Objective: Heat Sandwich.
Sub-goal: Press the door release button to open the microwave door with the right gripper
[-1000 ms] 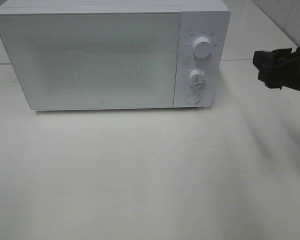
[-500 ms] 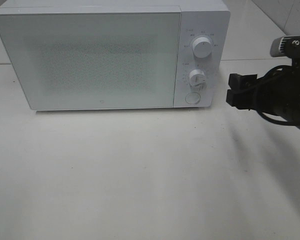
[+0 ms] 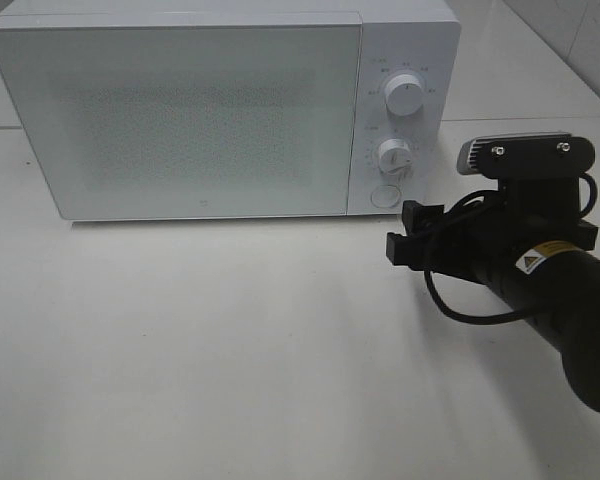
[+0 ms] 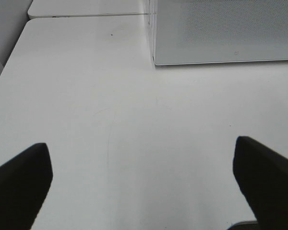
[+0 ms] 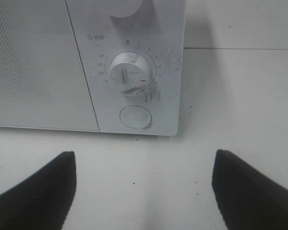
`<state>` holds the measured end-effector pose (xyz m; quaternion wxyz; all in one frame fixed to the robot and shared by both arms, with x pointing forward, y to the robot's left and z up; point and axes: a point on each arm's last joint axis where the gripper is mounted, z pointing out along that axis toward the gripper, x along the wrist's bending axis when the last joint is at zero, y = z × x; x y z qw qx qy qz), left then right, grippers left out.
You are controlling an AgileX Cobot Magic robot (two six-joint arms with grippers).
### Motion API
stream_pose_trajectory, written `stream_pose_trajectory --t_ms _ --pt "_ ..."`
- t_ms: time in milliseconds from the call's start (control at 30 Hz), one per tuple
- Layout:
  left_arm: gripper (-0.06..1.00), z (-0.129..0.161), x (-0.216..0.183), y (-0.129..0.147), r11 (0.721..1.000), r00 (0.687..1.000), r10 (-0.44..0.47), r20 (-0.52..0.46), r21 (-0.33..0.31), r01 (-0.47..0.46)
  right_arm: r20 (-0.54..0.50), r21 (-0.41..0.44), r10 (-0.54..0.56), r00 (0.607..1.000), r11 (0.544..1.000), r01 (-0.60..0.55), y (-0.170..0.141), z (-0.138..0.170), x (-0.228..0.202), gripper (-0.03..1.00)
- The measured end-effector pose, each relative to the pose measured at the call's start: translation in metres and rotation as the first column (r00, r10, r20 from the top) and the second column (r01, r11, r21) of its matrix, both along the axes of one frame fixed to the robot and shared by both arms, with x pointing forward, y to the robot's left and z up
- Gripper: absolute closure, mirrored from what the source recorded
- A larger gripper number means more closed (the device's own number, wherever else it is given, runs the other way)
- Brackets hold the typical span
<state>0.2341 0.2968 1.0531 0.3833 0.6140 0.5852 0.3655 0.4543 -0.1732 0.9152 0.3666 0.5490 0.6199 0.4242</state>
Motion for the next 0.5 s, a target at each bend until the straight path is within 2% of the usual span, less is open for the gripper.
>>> stream_pose_trajectory --t_ms 200,500 --pt "-0.02 0.000 0.000 0.000 1.000 1.000 0.000 0.000 0.000 0.000 -0.002 -0.001 0.028 1.000 1.000 -0.028 0.015 -0.004 0.003 0.21" --pt "-0.02 0.000 0.000 0.000 1.000 1.000 0.000 0.000 0.000 0.000 -0.018 0.000 0.028 0.999 1.000 -0.028 0.016 -0.006 0.003 0.21"
